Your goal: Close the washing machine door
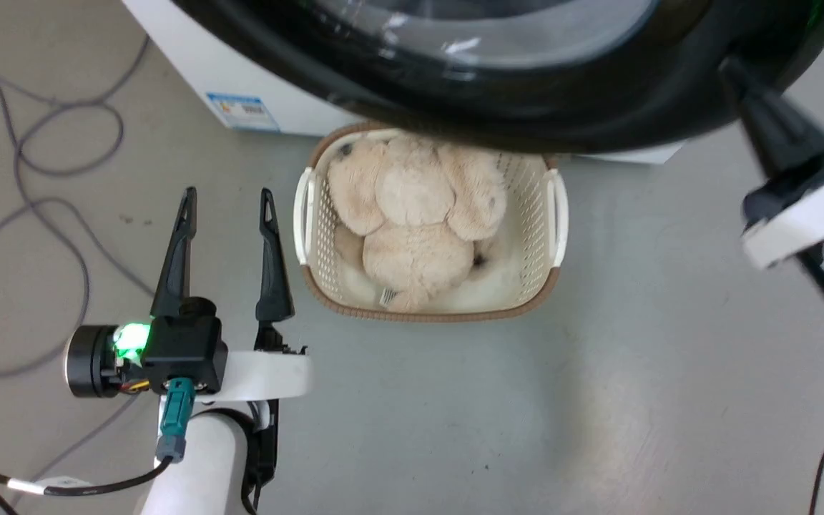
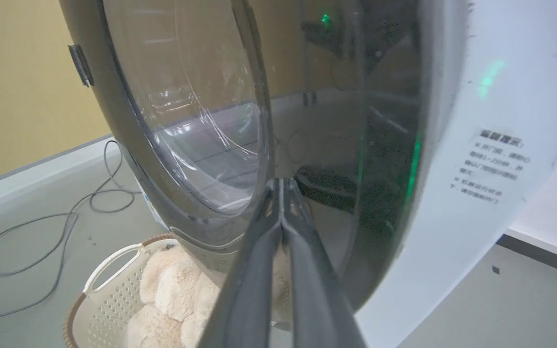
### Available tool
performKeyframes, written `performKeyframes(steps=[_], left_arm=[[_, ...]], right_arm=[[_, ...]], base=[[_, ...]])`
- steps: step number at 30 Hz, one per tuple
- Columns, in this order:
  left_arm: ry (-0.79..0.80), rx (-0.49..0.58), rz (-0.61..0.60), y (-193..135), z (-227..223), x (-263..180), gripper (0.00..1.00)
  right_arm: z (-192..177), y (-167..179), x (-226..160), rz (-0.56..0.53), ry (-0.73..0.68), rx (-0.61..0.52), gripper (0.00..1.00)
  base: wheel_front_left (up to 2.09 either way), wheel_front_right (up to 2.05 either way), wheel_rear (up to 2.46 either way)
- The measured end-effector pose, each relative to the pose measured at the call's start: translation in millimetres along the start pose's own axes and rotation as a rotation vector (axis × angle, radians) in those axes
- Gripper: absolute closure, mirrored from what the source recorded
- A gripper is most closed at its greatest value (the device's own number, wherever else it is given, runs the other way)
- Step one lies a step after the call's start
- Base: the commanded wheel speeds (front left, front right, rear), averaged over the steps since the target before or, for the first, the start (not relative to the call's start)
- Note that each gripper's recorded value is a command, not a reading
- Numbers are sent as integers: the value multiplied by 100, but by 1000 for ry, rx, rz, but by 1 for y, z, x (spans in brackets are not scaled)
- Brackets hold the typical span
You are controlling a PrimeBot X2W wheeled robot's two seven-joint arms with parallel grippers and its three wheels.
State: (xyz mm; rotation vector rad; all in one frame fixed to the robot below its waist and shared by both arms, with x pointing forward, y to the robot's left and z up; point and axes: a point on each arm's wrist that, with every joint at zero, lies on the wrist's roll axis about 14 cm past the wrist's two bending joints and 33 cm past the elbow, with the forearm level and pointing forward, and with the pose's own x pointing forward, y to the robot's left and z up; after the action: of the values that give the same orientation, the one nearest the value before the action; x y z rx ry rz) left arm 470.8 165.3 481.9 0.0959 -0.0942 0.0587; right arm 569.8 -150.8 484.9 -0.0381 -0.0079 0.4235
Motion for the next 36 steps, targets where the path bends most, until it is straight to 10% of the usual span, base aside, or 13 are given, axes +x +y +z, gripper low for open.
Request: performKeyframes(steps=[22, 36], left_arm=[[16, 19, 26, 5, -12, 11, 0], [-38, 32, 41, 17, 25, -15, 0]], right_arm=[[4, -46, 35, -141, -40, -20, 100], [144, -19, -45, -239, -434, -121, 100]], base=[[0, 0, 0], [0, 0, 0]])
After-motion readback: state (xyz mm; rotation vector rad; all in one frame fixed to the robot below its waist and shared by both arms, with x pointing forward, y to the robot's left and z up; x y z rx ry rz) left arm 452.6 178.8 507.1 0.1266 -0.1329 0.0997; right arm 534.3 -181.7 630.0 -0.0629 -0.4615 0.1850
